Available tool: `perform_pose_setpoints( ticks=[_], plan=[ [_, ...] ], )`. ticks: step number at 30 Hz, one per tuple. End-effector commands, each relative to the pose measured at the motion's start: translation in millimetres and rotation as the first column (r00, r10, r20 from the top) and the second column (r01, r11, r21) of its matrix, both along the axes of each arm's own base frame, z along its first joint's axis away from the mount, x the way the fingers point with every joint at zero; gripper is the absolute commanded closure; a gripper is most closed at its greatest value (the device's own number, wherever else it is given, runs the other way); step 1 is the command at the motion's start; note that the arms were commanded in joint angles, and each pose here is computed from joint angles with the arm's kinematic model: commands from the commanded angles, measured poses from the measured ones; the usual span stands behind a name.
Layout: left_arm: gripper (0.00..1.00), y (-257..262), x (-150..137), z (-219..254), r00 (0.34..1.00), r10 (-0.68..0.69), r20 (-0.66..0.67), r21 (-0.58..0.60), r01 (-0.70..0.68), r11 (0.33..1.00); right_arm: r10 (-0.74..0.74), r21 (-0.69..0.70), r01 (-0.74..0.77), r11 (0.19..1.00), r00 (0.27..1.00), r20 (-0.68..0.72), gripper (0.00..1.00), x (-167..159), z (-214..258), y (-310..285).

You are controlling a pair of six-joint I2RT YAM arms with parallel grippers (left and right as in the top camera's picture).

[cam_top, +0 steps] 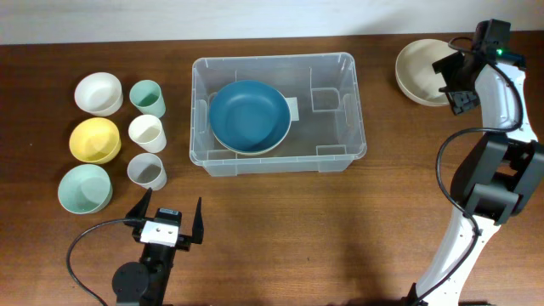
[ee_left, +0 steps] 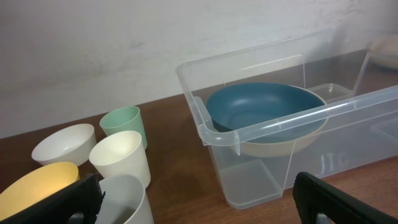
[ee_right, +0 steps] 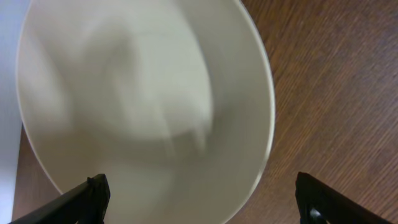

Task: Pack container
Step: 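Grasp the back cream bowl rim with the right gripper and lift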

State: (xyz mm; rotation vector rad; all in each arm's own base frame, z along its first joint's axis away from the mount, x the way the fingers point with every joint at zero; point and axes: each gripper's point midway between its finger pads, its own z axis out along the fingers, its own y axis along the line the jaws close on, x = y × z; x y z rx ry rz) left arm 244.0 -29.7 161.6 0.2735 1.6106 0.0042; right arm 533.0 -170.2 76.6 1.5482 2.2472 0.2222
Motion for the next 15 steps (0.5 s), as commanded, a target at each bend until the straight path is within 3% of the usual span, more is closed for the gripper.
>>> perform_pose_setpoints(
  ticks=[1,15],
  plan=[
    [0.00,0.8,-0.1,-1.6,1.000,0.004,0.002,0.016,-0.004,1.000,-0.042,-0.034,0.041,0.999,0.999,-0.031,0.09,-4.4,-10.9,-12.2],
    [0.00,0.8,-0.1,-1.6,1.000,0.004,0.002,0.016,-0.004,1.000,-0.054,-0.009,0.054,0.999,0.995,-0.083,0.08,-7.9,-47.3,-10.4]
  ],
)
